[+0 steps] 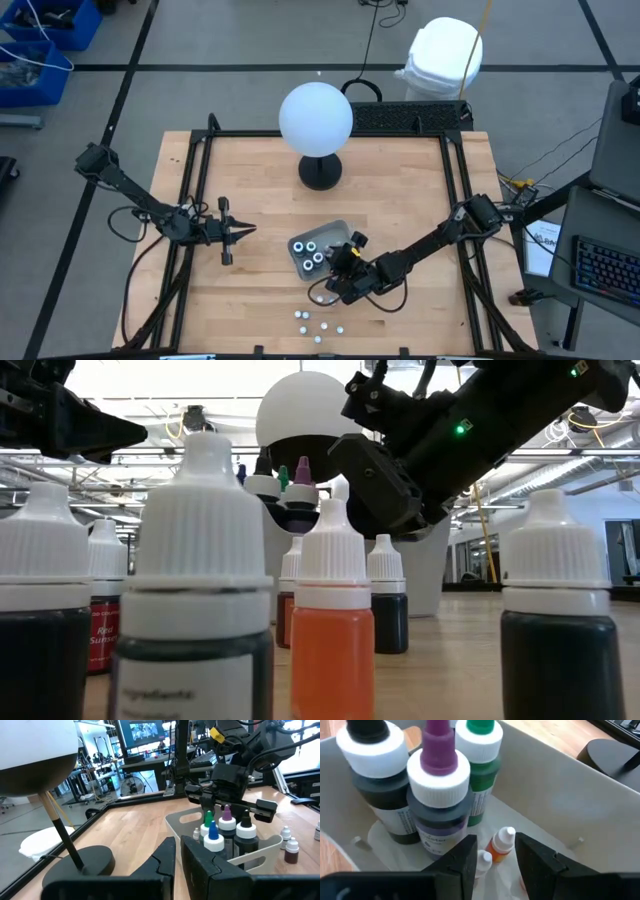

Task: Pick & Place food coloring
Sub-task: Put the small orange food coloring bottle into the gray bin, then adjust the gray bin, then put the small blue food coloring bottle into the gray bin

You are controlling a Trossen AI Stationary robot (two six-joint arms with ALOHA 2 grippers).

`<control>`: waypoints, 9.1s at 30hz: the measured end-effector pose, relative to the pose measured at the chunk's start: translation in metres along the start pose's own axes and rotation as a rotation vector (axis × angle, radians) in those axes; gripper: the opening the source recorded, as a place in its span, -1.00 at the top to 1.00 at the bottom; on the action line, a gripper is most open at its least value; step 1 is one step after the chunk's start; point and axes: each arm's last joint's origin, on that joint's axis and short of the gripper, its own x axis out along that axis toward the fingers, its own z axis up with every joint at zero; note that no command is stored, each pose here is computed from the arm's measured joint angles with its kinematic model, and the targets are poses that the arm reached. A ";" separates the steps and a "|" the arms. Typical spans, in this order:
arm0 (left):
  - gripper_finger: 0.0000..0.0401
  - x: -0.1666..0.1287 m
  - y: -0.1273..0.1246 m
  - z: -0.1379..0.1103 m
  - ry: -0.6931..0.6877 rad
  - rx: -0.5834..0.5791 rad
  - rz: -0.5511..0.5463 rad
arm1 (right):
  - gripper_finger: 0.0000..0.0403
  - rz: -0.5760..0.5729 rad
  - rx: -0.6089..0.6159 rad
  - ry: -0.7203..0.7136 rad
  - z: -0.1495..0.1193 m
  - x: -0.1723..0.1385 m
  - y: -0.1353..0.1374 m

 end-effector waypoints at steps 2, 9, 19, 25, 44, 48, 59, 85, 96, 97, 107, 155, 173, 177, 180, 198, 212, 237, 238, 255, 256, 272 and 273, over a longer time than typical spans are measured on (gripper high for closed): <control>0.81 0.000 0.000 0.000 0.000 0.000 0.000 | 0.38 0.005 -0.009 0.000 0.001 -0.001 0.000; 0.81 0.000 0.000 0.000 0.000 -0.001 0.000 | 0.39 0.051 -0.036 -0.026 0.022 -0.020 -0.007; 0.81 0.000 -0.001 0.000 -0.001 -0.082 -0.045 | 0.44 0.054 -0.190 -0.140 0.056 -0.062 -0.022; 0.87 0.001 -0.014 -0.007 0.030 -0.068 -0.364 | 0.90 0.008 -0.255 -0.089 0.062 -0.105 -0.050; 0.99 0.061 -0.075 -0.039 0.421 -0.205 -0.360 | 1.00 -0.132 -0.001 0.106 -0.050 -0.084 -0.113; 0.98 0.078 -0.089 -0.034 0.471 -0.141 -0.355 | 1.00 -0.126 0.035 0.125 -0.053 -0.079 -0.116; 0.98 0.106 -0.078 -0.033 0.536 -0.161 -0.117 | 1.00 -0.035 0.072 0.052 -0.052 -0.063 -0.115; 0.97 0.130 -0.025 -0.048 0.631 -0.171 0.077 | 1.00 0.225 0.124 0.077 -0.062 -0.026 -0.114; 0.96 0.134 -0.014 -0.049 0.627 -0.169 0.092 | 1.00 0.244 0.129 0.062 -0.060 -0.026 -0.113; 0.97 0.134 -0.014 -0.049 0.628 -0.169 0.094 | 1.00 0.243 0.129 0.063 -0.060 -0.026 -0.113; 0.97 0.134 -0.012 -0.050 0.635 -0.127 0.124 | 1.00 0.245 0.128 0.064 -0.061 -0.027 -0.113; 0.98 0.109 -0.068 -0.039 0.589 -0.363 0.008 | 1.00 0.282 0.190 0.078 -0.062 -0.031 -0.108; 0.97 0.140 -0.058 -0.017 0.609 -0.305 0.003 | 1.00 0.338 0.199 0.050 -0.064 -0.038 -0.098; 0.99 0.141 -0.055 -0.018 0.620 -0.300 0.021 | 1.00 0.366 0.199 0.046 -0.068 -0.038 -0.093; 0.97 0.141 -0.054 -0.019 0.628 -0.298 0.030 | 1.00 0.380 0.202 0.043 -0.070 -0.035 -0.090; 0.97 0.138 -0.056 -0.020 0.662 -0.269 0.032 | 1.00 0.394 0.192 0.045 -0.071 -0.035 -0.088; 0.63 0.130 -0.060 -0.022 0.721 -0.262 0.004 | 1.00 0.393 0.129 0.049 -0.073 -0.036 -0.088; 0.56 0.112 -0.062 -0.015 0.788 -0.002 -0.093 | 1.00 0.780 0.010 -0.265 -0.061 -0.106 -0.032; 0.56 0.112 -0.062 -0.015 0.785 -0.016 -0.088 | 1.00 0.754 -0.014 -0.320 -0.055 -0.114 -0.024; 0.56 0.106 -0.070 -0.014 0.799 -0.022 -0.138 | 0.43 0.465 -0.395 -0.149 -0.023 -0.149 0.101; 0.56 0.106 -0.071 -0.014 0.799 -0.022 -0.138 | 0.34 0.460 -0.405 -0.144 -0.026 -0.146 0.101; 0.56 0.106 -0.070 -0.014 0.787 0.008 -0.114 | -0.14 0.585 -0.277 -0.198 -0.054 -0.106 0.080; 0.56 0.106 -0.070 -0.014 0.787 0.008 -0.113 | -0.13 0.603 -0.268 -0.184 -0.053 -0.104 0.080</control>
